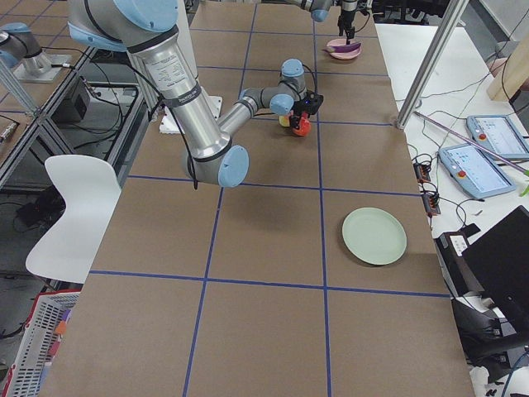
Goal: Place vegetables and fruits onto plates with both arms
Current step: 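Grasp the red pomegranate with right gripper while left gripper releases eggplant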
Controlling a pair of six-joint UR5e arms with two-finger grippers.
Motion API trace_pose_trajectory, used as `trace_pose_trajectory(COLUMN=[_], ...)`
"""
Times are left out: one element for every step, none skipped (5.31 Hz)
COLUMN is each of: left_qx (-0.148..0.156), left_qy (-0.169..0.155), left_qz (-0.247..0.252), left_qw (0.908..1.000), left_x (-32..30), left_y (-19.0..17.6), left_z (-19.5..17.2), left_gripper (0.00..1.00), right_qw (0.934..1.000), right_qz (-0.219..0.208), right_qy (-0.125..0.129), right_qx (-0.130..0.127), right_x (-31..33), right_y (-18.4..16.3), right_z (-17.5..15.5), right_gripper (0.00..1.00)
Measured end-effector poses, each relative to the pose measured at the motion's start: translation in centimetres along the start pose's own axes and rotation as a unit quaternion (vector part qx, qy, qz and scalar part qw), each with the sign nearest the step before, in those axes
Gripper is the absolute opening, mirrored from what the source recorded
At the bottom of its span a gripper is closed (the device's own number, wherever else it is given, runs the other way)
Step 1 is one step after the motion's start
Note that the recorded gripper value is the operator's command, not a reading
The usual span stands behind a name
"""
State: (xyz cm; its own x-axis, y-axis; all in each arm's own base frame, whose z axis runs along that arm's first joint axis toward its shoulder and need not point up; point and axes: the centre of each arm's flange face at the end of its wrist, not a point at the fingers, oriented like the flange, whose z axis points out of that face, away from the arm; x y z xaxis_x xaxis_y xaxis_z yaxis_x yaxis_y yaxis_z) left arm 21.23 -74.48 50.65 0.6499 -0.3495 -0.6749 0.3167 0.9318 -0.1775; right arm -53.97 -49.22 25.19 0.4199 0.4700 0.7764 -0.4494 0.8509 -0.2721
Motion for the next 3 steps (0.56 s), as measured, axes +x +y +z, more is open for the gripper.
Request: trace_pose_trajectory(left_qx=[0.001, 0.003, 0.005], left_qy=[0.002, 0.004, 0.007], left_qz=[0.000, 0.002, -0.001], left_qw=[1.0000, 1.0000, 1.0000], left_x=[0.22, 0.48, 0.85], left_y=[0.08, 0.15, 0.22], left_z=[-0.23, -0.49, -0.84], left_gripper=[1.00, 1.00, 1.00], right_qw=[1.0000, 0.9999, 0.9999], right_qz=[0.002, 0.003, 0.003], right_qy=[0.005, 0.009, 0.011], right_qx=[0.002, 0.003, 0.003], right_x=[-0.27, -0.55, -0.63], right_y=[-0.06, -0.13, -0.12], right_z=[0.67, 1.24, 1.49], right_gripper=[0.98, 0.90, 0.66])
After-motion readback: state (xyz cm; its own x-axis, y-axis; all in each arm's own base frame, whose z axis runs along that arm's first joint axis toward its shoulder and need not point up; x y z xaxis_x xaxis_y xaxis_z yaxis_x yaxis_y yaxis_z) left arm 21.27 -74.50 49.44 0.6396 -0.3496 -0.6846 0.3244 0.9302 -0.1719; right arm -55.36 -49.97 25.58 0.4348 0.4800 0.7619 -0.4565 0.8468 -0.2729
